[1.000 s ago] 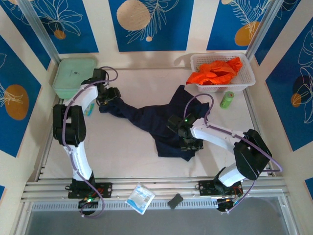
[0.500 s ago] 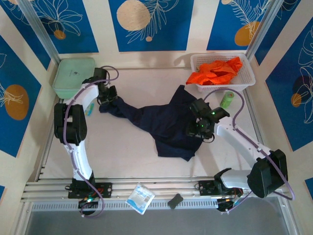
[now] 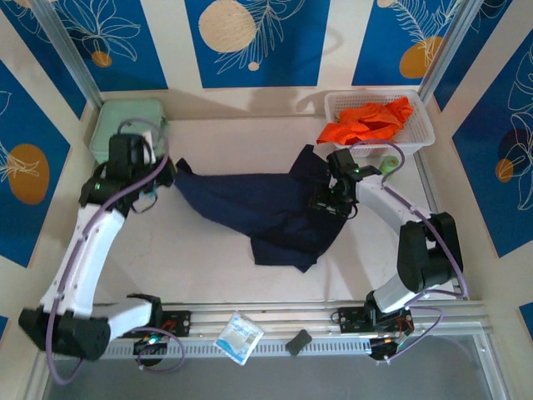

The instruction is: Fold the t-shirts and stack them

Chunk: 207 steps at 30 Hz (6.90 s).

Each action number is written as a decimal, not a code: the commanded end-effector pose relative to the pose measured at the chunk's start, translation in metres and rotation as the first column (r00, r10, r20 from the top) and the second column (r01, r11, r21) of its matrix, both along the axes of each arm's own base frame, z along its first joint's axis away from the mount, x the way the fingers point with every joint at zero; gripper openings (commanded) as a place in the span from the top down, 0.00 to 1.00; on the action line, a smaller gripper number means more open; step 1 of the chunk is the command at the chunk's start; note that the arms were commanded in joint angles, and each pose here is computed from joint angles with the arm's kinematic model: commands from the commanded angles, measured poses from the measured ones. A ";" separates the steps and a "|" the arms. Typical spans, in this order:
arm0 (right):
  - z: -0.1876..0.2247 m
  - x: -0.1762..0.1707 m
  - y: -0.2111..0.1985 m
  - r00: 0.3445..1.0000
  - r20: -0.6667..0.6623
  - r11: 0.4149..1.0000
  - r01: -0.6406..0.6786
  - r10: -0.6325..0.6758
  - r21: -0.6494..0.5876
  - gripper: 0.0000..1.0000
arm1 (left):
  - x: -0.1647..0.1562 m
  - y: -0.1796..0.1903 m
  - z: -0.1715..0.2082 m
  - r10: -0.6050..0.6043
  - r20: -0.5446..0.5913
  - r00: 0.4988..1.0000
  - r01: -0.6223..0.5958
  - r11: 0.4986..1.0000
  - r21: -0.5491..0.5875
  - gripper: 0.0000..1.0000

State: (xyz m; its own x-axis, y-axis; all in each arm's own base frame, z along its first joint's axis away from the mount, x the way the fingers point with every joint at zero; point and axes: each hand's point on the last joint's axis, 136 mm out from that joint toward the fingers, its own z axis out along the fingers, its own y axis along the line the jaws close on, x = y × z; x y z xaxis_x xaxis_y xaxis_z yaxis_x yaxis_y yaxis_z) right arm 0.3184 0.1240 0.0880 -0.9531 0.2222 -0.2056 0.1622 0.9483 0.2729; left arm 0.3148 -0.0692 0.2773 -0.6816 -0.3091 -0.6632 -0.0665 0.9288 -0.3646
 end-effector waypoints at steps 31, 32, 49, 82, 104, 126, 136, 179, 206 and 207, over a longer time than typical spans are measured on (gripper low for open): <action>-0.035 -0.089 0.103 0.947 -0.152 0.950 -0.299 0.283 -0.094 0.40 | 0.045 -0.005 -0.194 0.141 -0.387 0.911 -0.069 0.979 0.193 0.40; -0.034 -0.095 0.110 0.940 -0.156 0.943 -0.319 0.303 -0.094 0.39 | 0.052 -0.005 -0.203 0.142 -0.403 0.904 -0.064 0.977 0.202 0.41; -0.056 -0.146 0.058 0.902 -0.334 0.851 -0.388 0.273 -0.355 1.00 | 0.134 -0.020 -0.274 0.108 -0.553 0.826 0.051 0.963 0.264 0.52; 0.026 -0.124 0.080 0.917 -0.163 0.866 -0.398 0.364 -0.302 0.33 | 0.096 0.004 -0.104 0.101 -0.304 0.947 -0.009 0.957 0.290 0.22; -0.058 -0.044 0.286 0.560 -0.136 0.519 -0.818 0.817 -0.249 0.34 | -0.063 0.056 -0.124 0.220 -0.355 0.909 -0.163 0.969 0.184 0.30; 0.062 0.014 0.277 0.698 0.101 0.706 -0.699 0.709 -0.116 1.00 | -0.074 0.033 -0.184 0.167 -0.483 0.860 -0.156 0.986 0.063 0.37; 0.024 0.104 0.210 0.860 0.045 0.851 -0.493 0.508 -0.180 0.90 | -0.019 0.011 -0.199 0.089 -0.476 0.875 -0.100 0.995 0.002 0.29; 0.051 -0.028 0.105 0.907 0.039 0.884 -0.399 0.420 -0.244 0.52 | 0.077 -0.105 -0.181 -0.096 -0.356 0.930 0.094 0.995 -0.021 1.00; 0.029 -0.018 0.090 0.930 -0.004 0.898 -0.356 0.367 -0.259 0.57 | 0.218 -0.096 -0.205 -0.018 -0.344 0.939 0.035 0.998 0.044 0.51; 0.030 -0.018 0.091 0.929 -0.003 0.897 -0.358 0.370 -0.258 0.57 | 0.217 -0.095 -0.195 -0.023 -0.325 0.945 0.041 0.998 0.049 0.47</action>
State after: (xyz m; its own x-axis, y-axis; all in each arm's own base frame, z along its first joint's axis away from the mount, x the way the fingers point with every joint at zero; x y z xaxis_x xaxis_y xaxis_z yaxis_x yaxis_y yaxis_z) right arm 0.2939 0.2090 0.1090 -0.9486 -0.2165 -0.2306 -0.2238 0.9746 0.0055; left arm 0.5280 -0.1680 0.0449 -0.8946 -0.2726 -0.3542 -0.1811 0.9456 -0.2704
